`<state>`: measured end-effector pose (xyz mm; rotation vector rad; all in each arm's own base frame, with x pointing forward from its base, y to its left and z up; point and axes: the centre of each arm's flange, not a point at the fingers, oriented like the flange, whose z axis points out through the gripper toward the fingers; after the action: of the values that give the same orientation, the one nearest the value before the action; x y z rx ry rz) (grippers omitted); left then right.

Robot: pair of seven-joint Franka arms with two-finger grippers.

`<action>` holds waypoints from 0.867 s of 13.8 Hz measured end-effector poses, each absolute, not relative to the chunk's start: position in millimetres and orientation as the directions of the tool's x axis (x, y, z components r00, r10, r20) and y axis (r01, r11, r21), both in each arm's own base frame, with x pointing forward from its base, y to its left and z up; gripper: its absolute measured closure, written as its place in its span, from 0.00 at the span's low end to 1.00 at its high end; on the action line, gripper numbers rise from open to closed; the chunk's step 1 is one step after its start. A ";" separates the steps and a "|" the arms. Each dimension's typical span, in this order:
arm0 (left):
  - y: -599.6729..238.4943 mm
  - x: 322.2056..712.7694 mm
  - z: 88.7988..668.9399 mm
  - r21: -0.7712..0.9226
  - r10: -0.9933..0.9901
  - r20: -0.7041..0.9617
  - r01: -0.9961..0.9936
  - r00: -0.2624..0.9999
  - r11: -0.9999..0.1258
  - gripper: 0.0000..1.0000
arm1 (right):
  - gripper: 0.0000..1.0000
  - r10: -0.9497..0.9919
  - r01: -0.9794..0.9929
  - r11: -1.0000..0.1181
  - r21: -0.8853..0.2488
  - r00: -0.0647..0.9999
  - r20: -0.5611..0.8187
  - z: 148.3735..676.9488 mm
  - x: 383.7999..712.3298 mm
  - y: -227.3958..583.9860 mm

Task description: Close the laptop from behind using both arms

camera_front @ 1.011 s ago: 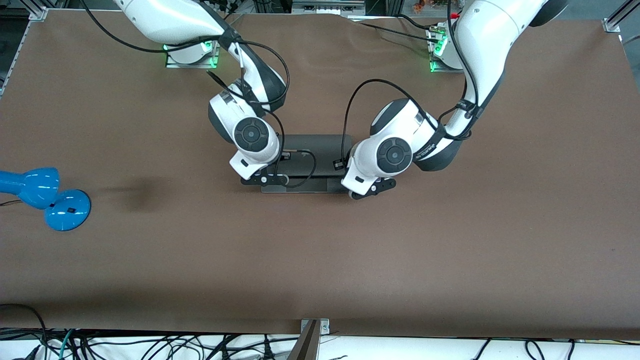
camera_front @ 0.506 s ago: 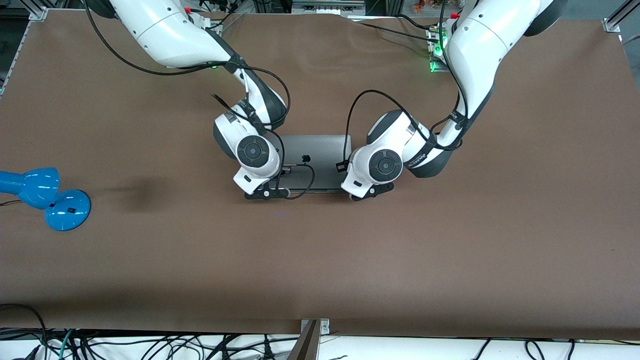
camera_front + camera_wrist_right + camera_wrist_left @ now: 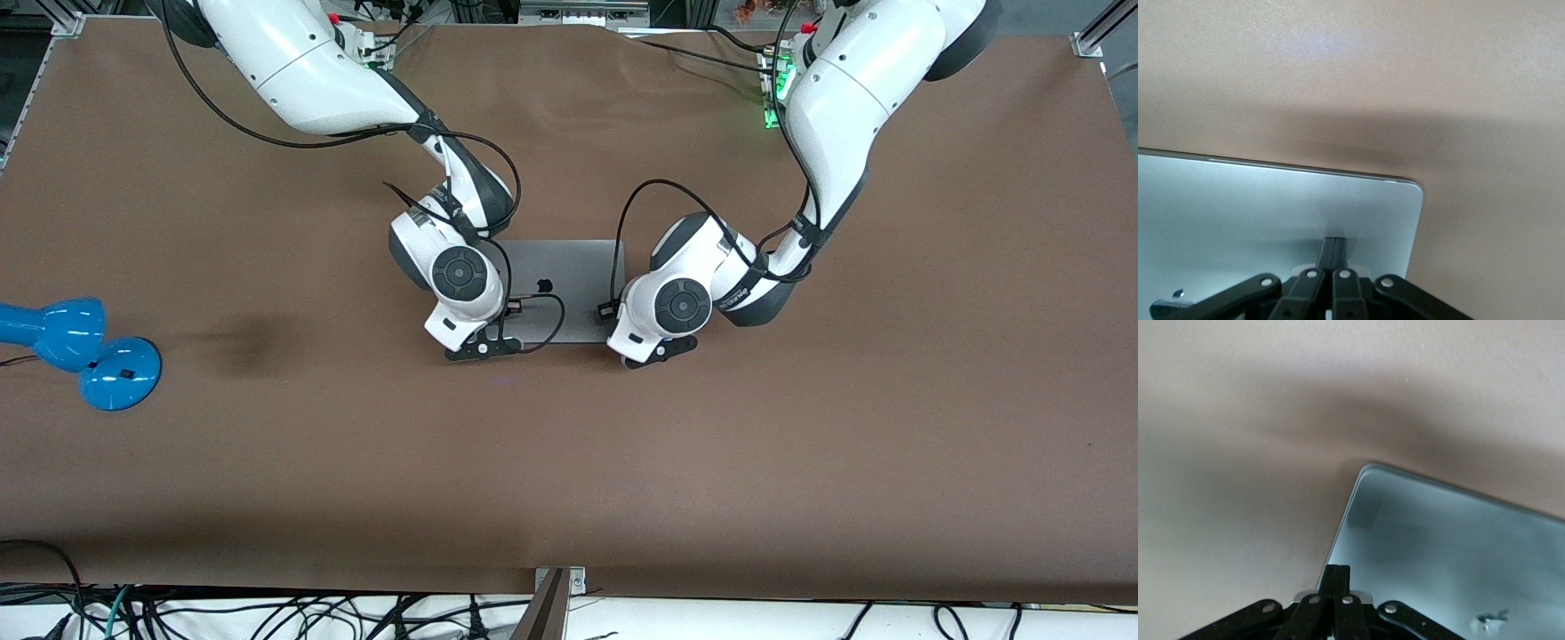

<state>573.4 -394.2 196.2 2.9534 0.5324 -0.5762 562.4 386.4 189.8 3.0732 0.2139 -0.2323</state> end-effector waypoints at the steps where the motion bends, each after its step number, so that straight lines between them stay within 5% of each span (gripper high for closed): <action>1: -393.2 574.0 187.4 0.014 0.318 -0.369 0.347 0.873 -0.938 0.92 | 0.99 0.137 0.145 -0.989 0.043 0.979 -0.152 189.8 562.3 386.7; 5: -393.1 574.7 178.6 0.012 0.312 -0.358 0.339 0.880 -0.941 0.86 | 0.90 0.140 0.148 -0.988 0.043 0.979 -0.149 191.2 564.0 386.0; 10: -392.6 576.4 180.0 0.015 0.315 -0.354 0.342 0.880 -0.939 0.82 | 0.41 0.107 0.114 -0.992 0.055 0.987 -0.119 230.9 588.4 370.5; 12: -388.5 585.0 188.0 0.029 0.324 -0.342 0.355 0.882 -0.934 0.65 | 0.21 0.065 0.074 -0.995 0.068 0.991 -0.119 261.8 601.1 346.5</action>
<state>585.0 -388.5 188.0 2.9594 0.5352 -0.5141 601.1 346.5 261.8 3.0623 0.1068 -0.1798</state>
